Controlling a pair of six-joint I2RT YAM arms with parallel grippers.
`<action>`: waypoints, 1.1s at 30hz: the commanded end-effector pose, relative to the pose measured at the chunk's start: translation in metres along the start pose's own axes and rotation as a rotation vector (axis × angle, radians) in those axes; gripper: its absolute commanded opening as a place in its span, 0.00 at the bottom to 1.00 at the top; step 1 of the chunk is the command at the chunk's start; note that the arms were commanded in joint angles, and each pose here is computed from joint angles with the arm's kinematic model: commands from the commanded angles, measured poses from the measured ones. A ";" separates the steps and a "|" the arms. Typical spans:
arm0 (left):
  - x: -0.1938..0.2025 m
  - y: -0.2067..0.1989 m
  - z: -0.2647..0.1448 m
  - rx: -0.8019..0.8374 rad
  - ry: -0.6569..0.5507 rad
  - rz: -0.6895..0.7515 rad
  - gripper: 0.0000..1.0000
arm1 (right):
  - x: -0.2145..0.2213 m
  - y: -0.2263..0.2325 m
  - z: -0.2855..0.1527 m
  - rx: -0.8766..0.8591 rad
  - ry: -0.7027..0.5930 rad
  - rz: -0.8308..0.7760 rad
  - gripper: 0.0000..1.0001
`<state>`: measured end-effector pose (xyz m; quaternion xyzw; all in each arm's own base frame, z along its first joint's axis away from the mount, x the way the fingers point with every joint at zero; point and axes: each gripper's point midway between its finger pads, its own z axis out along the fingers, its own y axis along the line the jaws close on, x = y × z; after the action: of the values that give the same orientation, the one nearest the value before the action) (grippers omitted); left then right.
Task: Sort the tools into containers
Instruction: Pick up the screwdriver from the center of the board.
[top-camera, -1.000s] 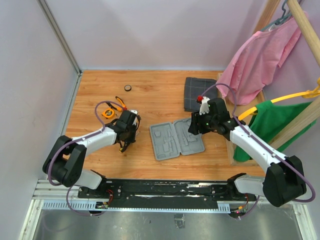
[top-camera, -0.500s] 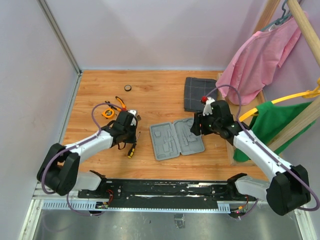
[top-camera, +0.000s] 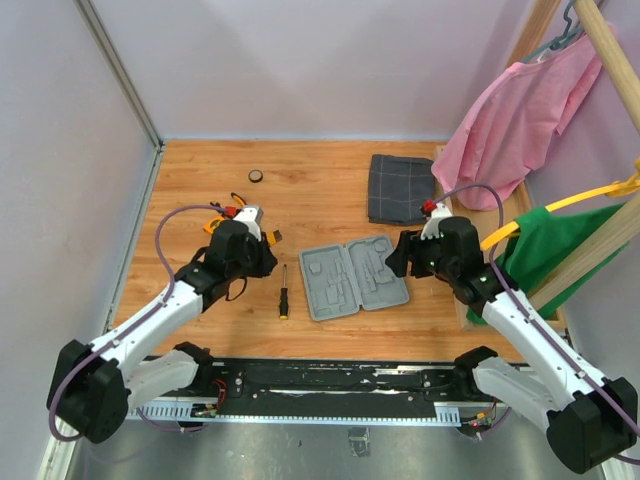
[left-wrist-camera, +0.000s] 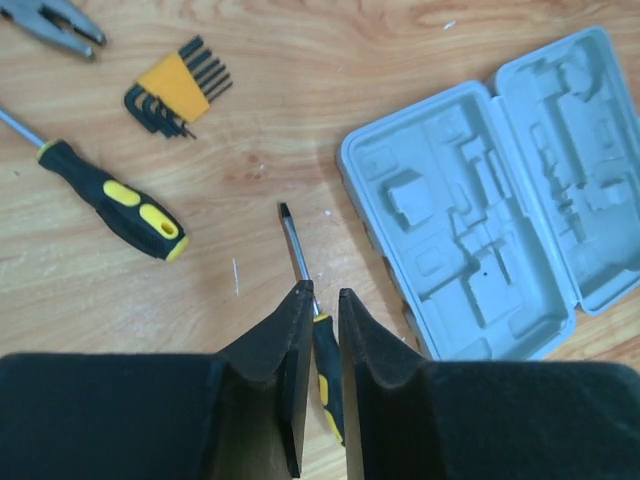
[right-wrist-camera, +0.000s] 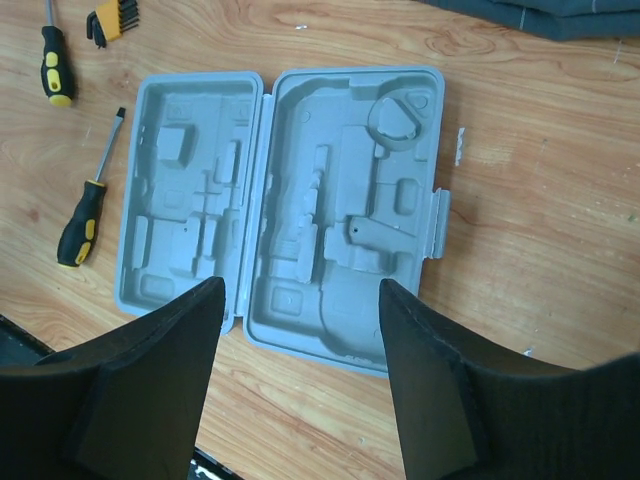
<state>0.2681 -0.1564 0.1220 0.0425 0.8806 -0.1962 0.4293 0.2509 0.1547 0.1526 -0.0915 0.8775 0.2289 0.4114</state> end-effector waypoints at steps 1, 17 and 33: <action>0.022 0.004 0.008 -0.042 0.140 -0.046 0.27 | -0.003 -0.003 0.000 0.012 -0.028 0.051 0.65; 0.082 -0.001 0.023 -0.170 0.287 -0.141 0.61 | 0.018 -0.006 0.010 0.012 0.036 0.082 0.65; 0.102 0.010 0.041 -0.272 0.359 -0.063 0.52 | 0.025 -0.010 0.013 0.026 0.058 0.085 0.65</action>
<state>0.2334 -0.1702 0.0209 -0.0148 0.9604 -0.0952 0.2615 0.2460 0.1560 0.1257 -0.0628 0.8934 0.2345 0.3781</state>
